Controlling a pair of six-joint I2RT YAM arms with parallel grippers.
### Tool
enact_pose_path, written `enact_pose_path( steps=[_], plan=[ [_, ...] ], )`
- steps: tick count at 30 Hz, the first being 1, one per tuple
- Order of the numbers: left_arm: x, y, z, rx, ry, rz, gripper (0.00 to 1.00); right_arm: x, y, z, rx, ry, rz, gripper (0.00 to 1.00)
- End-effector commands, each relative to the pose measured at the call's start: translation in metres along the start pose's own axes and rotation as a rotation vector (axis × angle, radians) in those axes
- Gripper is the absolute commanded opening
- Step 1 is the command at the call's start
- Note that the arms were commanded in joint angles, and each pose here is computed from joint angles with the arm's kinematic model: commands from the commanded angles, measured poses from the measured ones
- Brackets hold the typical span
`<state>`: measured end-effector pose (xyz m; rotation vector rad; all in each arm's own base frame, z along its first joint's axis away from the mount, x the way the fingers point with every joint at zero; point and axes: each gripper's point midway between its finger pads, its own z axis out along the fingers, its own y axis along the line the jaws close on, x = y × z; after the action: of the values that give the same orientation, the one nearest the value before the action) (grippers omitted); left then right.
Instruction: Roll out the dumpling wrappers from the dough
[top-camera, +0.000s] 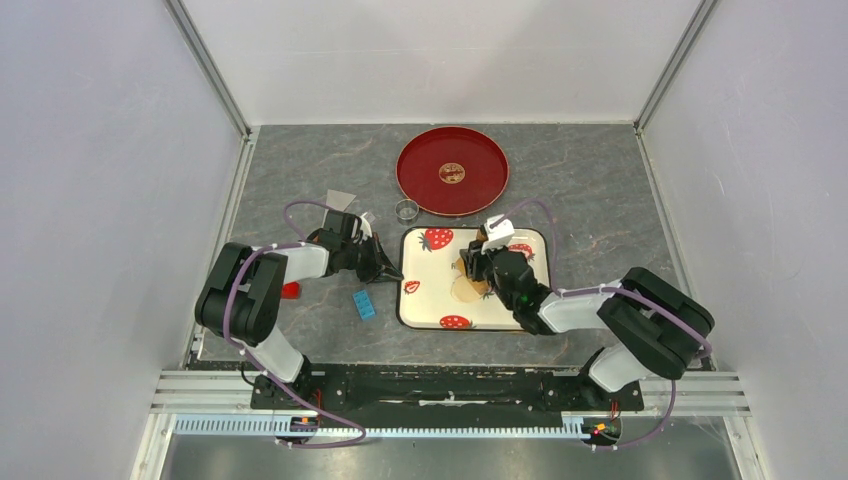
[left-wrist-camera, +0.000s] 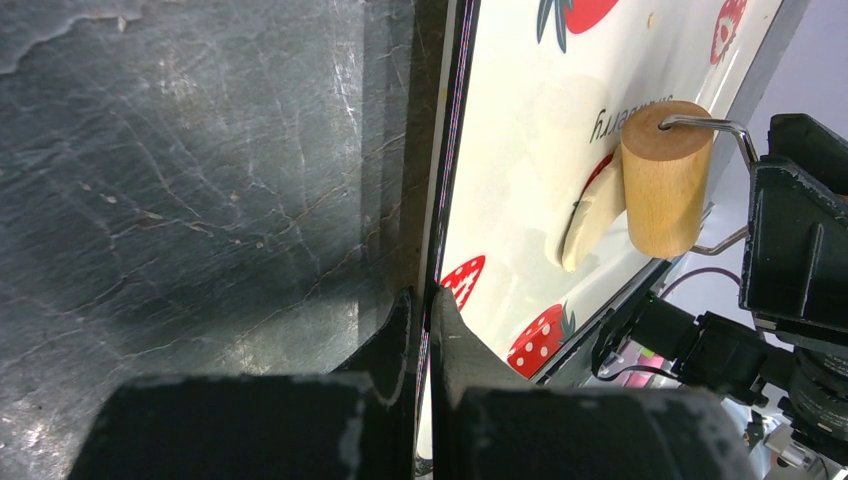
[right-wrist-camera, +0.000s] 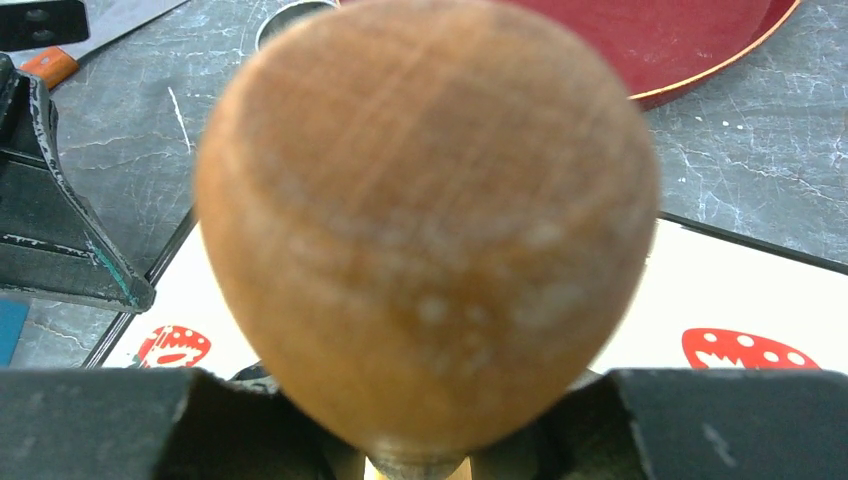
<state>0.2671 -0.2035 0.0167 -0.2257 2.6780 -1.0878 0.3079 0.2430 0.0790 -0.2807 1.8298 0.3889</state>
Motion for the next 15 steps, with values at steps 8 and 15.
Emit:
enact_pose_path(
  steps=[8,15],
  plan=[
    [0.023,0.065,0.010,-0.259,0.036,-0.080,0.02,0.079,-0.032,-0.035,0.076,0.141,-0.118,0.00],
    [0.023,0.064,0.009,-0.259,0.032,-0.079,0.02,0.114,-0.050,-0.051,0.129,0.221,-0.123,0.00]
  ],
)
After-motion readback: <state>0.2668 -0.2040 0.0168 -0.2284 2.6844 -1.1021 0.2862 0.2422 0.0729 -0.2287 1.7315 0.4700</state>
